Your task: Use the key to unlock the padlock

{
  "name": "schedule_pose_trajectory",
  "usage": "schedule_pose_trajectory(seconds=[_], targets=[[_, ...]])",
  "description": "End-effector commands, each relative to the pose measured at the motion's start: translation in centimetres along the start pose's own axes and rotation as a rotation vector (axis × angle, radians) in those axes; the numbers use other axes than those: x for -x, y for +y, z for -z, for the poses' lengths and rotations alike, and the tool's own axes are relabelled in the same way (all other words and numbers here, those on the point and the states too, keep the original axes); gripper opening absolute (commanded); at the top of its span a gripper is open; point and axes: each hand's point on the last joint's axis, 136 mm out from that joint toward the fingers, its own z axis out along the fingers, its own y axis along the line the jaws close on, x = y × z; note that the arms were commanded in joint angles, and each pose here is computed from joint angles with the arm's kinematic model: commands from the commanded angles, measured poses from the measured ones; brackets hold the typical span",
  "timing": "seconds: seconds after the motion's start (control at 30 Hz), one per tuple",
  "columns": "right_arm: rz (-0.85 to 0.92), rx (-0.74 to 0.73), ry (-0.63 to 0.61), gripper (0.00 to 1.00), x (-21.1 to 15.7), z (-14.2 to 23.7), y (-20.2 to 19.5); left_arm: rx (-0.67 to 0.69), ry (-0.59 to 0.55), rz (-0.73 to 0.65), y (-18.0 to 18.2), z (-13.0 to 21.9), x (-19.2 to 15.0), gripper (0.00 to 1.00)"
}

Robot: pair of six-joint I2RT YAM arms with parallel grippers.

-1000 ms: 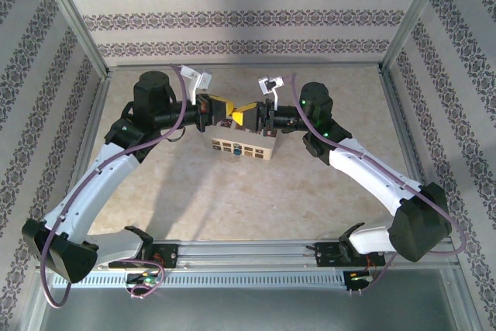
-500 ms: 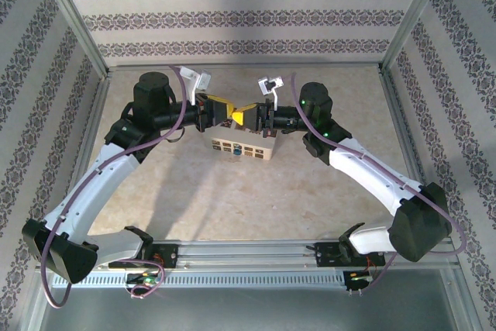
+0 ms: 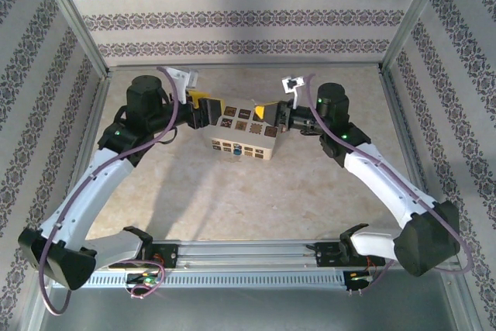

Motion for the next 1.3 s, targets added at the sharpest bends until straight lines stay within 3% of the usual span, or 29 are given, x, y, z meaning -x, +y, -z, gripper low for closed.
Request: schedule_pose_trajectory(seconds=[0.0, 0.33, 0.7, 1.27], targets=[[-0.019, -0.162, -0.006, 0.0, -0.8, 2.0, -3.0, 0.127, 0.144, -0.047, 3.0, -1.8, -3.4, 0.66], [-0.193, -0.418, -0.04, 0.0, -3.2, 7.1, -9.8, 0.08, 0.33, -0.086, 2.4, -9.9, -7.6, 0.67], [-0.2, -0.484, -0.027, 0.0, -4.4, 8.6, -10.4, 0.104, 0.485, -0.028, 4.7, -19.2, -11.7, 0.67], [-0.231, -0.566, 0.003, 0.0, -6.0, 9.9, -11.7, 0.103, 0.63, -0.059, 6.2, -25.2, -14.5, 0.67]])
